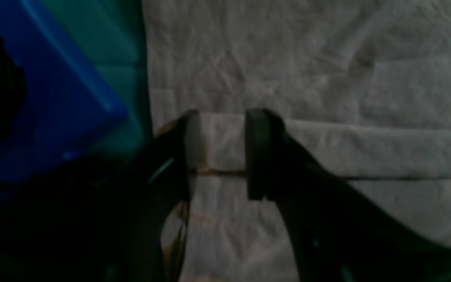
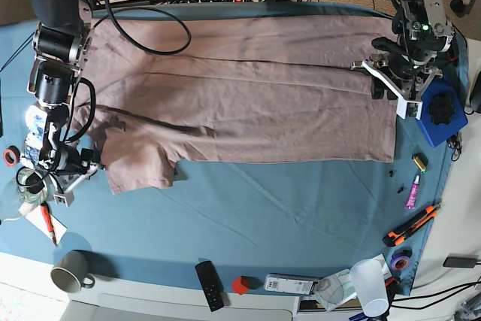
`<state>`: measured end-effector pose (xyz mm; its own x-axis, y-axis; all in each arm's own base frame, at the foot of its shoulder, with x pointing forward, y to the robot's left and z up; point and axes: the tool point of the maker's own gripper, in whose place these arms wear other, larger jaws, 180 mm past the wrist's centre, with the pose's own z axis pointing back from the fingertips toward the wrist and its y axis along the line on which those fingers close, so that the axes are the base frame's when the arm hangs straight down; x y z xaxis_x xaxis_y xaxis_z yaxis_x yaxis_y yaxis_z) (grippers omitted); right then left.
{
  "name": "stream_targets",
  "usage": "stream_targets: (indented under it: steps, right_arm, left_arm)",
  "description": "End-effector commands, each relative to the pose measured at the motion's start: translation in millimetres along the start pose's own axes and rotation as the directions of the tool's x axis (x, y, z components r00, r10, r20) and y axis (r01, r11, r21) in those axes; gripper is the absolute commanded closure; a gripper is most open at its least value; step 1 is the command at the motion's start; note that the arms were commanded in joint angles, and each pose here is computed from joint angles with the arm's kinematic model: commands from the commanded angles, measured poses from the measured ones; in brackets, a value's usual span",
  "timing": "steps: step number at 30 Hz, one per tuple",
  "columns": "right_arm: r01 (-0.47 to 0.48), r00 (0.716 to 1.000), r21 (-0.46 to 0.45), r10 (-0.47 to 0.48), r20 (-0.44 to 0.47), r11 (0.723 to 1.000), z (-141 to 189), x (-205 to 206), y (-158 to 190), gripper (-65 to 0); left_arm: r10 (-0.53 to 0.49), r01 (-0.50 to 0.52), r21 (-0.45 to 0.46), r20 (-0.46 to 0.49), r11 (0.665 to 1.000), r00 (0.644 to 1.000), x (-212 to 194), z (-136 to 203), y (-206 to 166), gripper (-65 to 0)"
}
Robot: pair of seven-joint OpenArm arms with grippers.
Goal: Fold the T-shirt properly
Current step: 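Grasp the shirt's hem corner with the left gripper, right gripper holding the other corner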
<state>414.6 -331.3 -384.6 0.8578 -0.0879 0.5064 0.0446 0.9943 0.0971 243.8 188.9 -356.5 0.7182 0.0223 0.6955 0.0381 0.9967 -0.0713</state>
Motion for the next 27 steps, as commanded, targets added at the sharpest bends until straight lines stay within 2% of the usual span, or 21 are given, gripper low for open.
stream_targets:
  steps: [1,4,7,11,13,16,22,27]
  right_arm:
    - [-0.010,0.999,0.022,0.009,0.037,1.000,9.8,18.2,1.1,-11.5]
    - [-0.018,0.999,0.069,0.016,0.028,0.997,9.1,16.2,11.0,-11.5]
    - [-0.017,1.000,0.069,0.016,0.022,0.997,9.1,15.4,11.0,-11.5]
    - [-0.018,0.999,0.069,0.020,-0.027,0.997,9.2,6.5,10.7,-11.5]
    - [-0.024,0.998,0.073,0.028,-0.053,0.997,9.5,1.5,11.1,-11.6]
    - [-0.057,0.997,0.120,0.062,-0.045,0.991,11.2,2.3,18.3,-11.6]
    - [-0.059,0.997,0.199,0.069,-0.045,0.978,13.7,1.3,32.2,-11.7]
    - [-0.060,0.996,0.200,0.071,-0.049,0.978,13.8,0.5,32.0,-11.6]
  left_arm:
    - [-0.009,0.009,-0.001,0.072,1.000,0.997,18.2,3.0,0.1,-20.5]
    - [-0.034,0.036,-0.017,0.115,0.999,0.993,31.1,2.3,-3.2,-20.5]
    - [-0.081,0.091,-0.057,0.162,0.994,0.983,47.1,-3.3,-10.4,-20.9]
    - [-0.063,0.078,-0.075,0.185,0.994,0.981,65.3,-28.5,-4.4,-25.9]
    - [-0.046,0.058,-0.070,0.161,0.996,0.986,69.3,-46.2,5.3,-27.9]
    - [-0.031,0.039,-0.057,0.135,0.998,0.990,80.7,-66.6,23.4,-28.4]
    - [-0.012,0.012,-0.019,0.012,1.000,1.000,88.6,-89.8,58.7,-28.4]
    - [0.042,-0.047,-0.040,-0.115,0.998,0.992,64.5,-104.7,62.5,-28.4]
